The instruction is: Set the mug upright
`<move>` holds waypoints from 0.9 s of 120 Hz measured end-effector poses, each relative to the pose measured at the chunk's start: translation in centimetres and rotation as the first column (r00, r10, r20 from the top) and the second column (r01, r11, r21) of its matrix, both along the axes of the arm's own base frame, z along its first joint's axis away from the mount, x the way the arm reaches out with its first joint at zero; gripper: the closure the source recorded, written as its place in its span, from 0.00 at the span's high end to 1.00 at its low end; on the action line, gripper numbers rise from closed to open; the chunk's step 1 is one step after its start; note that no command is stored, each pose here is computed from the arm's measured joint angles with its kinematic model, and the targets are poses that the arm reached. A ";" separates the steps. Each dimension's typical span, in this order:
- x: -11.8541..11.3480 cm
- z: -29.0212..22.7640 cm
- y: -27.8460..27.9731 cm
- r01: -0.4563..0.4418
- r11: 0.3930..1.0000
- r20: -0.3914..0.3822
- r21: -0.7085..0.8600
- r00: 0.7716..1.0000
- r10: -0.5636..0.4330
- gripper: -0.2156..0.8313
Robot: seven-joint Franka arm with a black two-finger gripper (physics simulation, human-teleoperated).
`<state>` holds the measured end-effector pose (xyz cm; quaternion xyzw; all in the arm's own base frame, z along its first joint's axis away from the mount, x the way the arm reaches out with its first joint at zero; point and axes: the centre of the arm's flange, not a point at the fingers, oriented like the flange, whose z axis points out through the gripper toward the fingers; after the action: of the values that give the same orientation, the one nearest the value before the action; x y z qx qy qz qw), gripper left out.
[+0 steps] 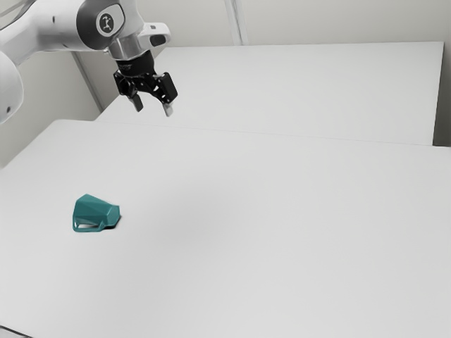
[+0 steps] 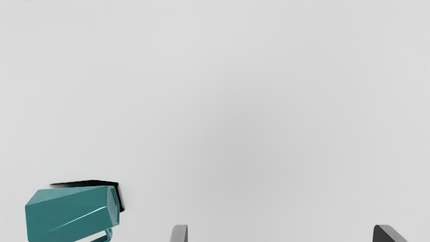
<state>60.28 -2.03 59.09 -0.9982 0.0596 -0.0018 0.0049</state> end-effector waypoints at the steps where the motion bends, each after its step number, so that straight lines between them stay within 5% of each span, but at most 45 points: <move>1: 0.0 0.0 0.0 0.000 1.000 0.000 0.000 1.000 0.000 0.79; 52: 0.0 -0.2 0.7 -0.010 1.000 -0.004 -0.027 1.000 0.010 0.79; 78: -1.3 -0.4 11.8 -0.175 0.968 -0.044 -0.179 0.985 0.169 0.79; 108: -5.5 -3.5 26.3 -0.306 0.877 -0.112 -0.371 0.952 0.285 0.79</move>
<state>54.81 24.27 55.58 -0.9767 -0.0949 0.0141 -0.1920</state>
